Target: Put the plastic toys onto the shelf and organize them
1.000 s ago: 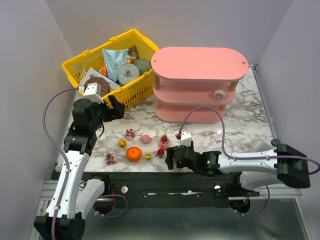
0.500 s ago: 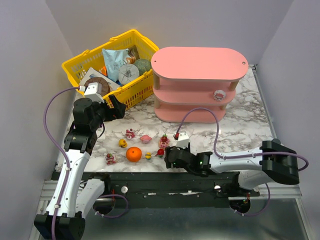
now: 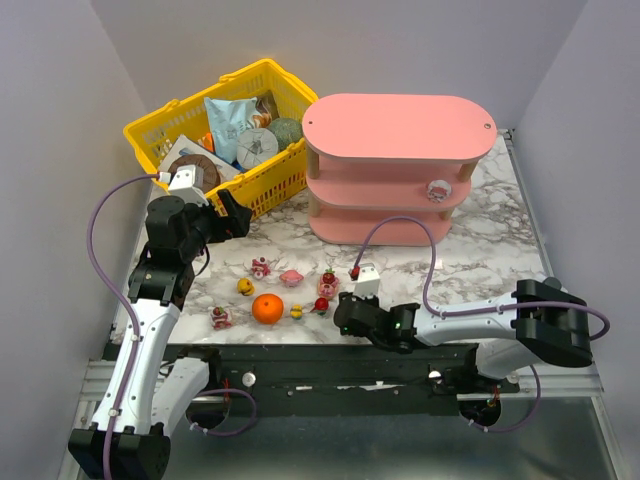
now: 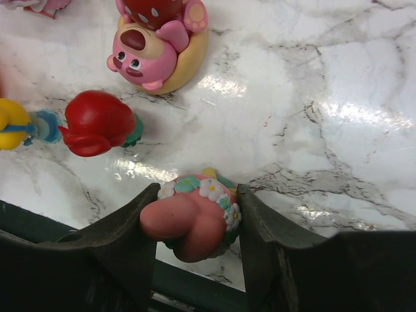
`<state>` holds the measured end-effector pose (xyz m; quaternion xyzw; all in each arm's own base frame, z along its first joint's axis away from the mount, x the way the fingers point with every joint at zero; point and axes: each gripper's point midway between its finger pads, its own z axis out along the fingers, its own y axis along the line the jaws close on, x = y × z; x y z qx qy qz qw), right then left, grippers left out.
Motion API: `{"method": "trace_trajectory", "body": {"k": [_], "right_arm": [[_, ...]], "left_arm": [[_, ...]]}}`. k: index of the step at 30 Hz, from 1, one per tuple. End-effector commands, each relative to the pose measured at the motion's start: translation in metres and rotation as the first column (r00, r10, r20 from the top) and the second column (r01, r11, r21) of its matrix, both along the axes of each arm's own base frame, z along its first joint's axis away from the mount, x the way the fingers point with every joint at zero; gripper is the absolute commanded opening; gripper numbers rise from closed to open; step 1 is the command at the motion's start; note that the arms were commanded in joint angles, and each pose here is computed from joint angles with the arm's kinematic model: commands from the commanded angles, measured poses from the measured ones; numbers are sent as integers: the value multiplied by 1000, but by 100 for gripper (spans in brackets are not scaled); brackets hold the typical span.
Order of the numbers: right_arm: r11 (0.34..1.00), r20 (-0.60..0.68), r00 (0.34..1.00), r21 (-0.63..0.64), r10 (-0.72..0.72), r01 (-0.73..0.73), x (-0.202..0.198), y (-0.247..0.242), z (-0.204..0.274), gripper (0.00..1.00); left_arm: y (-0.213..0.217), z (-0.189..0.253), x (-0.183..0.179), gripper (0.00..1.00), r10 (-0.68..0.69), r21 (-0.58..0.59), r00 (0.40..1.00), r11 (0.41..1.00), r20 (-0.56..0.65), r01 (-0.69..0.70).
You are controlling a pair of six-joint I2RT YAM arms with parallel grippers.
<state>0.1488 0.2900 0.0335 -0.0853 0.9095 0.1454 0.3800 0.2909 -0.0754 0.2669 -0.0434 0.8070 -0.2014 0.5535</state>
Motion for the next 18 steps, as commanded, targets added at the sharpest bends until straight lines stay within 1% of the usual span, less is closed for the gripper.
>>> {"method": "trace_trajectory", "body": {"k": [1, 2, 3, 4, 5, 6, 7, 8, 9, 11, 15, 16, 18], "right_arm": [[996, 100, 995, -80, -18, 26, 16, -14, 8, 37], [997, 122, 992, -78, -10, 19, 20, -15, 13, 37], [992, 150, 988, -128, 36, -17, 25, -19, 14, 37], [988, 158, 987, -155, 41, -16, 31, -28, 10, 37], [990, 174, 983, -140, 53, -29, 36, -27, 14, 36], [984, 176, 978, -155, 114, -87, 38, -27, 16, 36], [980, 167, 978, -174, 123, -93, 42, -40, 9, 36], [985, 190, 972, -129, 137, -113, 47, -33, 16, 36], [982, 187, 967, -114, 172, -152, 47, -32, 19, 36], [982, 194, 964, -85, 181, -167, 52, -32, 22, 39], [967, 192, 950, -108, 248, -231, 54, -21, 20, 41], [963, 175, 951, -133, 255, -234, 55, -21, 12, 43], [961, 163, 952, -145, 258, -235, 56, -19, 8, 45]], "left_arm": [[3, -1, 0, 99, 8, 14, 1000, 1000, 8, -8], [3, -1, 0, 99, 8, 14, 1000, 1000, 8, -8], [3, -2, 0, 99, 8, 14, 1000, 1000, 3, -8], [3, -1, 0, 99, 8, 14, 1000, 1000, 6, -8], [3, -1, 0, 99, 6, 12, 1000, 1000, 6, -6], [3, -2, 0, 99, 6, 12, 1000, 1000, 4, -6], [3, -2, 0, 99, 4, 13, 1000, 1000, 4, -4], [3, -2, 0, 99, 4, 11, 1000, 1000, 3, -4], [2, -1, 0, 99, 5, 10, 1000, 1000, 5, -5], [2, -1, 0, 99, 3, 11, 1000, 1000, 6, -3], [2, -1, 0, 99, 0, 10, 1000, 1000, 5, 0], [1, -1, 0, 99, -3, 9, 1000, 1000, 5, 3], [1, 0, 0, 99, -3, 9, 1000, 1000, 7, 3]]}}
